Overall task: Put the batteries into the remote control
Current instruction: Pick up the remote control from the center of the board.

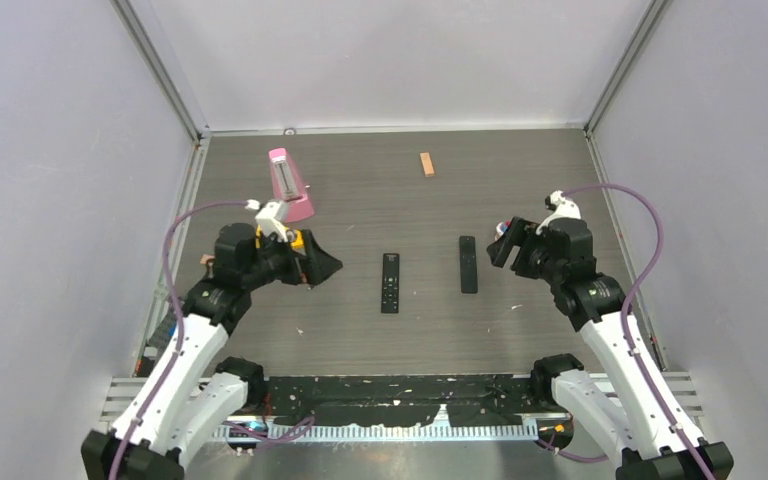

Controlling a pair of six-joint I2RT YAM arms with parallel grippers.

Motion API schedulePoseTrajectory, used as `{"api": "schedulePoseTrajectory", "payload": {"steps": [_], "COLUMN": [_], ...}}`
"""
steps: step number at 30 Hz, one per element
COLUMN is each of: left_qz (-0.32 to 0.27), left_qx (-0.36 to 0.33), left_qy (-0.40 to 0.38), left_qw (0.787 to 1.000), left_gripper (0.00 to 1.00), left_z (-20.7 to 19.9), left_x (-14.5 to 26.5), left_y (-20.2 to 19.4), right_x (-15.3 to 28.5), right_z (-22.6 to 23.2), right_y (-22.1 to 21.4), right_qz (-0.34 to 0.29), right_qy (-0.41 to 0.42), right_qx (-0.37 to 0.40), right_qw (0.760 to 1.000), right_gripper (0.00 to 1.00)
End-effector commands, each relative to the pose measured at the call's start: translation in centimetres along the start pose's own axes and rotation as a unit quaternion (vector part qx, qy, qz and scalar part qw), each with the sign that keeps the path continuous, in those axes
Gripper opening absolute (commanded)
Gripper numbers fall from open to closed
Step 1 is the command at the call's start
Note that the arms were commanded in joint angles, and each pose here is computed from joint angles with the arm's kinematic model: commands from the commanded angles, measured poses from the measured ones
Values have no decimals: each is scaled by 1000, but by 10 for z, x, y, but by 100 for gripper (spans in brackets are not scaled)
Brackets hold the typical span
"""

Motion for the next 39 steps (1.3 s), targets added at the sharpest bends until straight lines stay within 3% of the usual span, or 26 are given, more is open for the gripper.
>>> {"api": "schedulePoseTrajectory", "payload": {"steps": [1,8,15,20,27,39], "left_qz": [-12,71,143,179,203,229], "left_qx": [-24,-61,-115,-87,-54,-59], "left_qy": [-14,123,143,187,184,204], "left_qw": [1000,988,972,962,960,950], "left_gripper": [100,92,95,95,86,76], "left_z": [-21,-36,-67,-61,-59,-54], "left_x": [-28,-103,-158,-188,-206,-214], "left_y": [7,-12,-27,-50,-70,-87], "right_x": [-6,-2,13,16,18,16], "right_z": [-1,-14,-24,-29,-29,-24], "right_y": [-20,-42,-53,-60,-61,-61], "right_qz": [42,66,72,77,78,92], "right_qy": [38,37,34,34,35,46], "right_qx": [-41,-54,-39,-40,-42,-55], "right_qw": [998,996,996,996,995,993], "right_gripper": [79,77,77,77,77,77]}}
Point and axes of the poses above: each gripper's point midway between its finger pads, its own x axis back along the fingers, its own z axis along the line the jaws close on, y = z × x, the point moved 9 cm from there along x, back along the fingers, and after that the axes turned 13 degrees about -x, right-handed, at the moved point
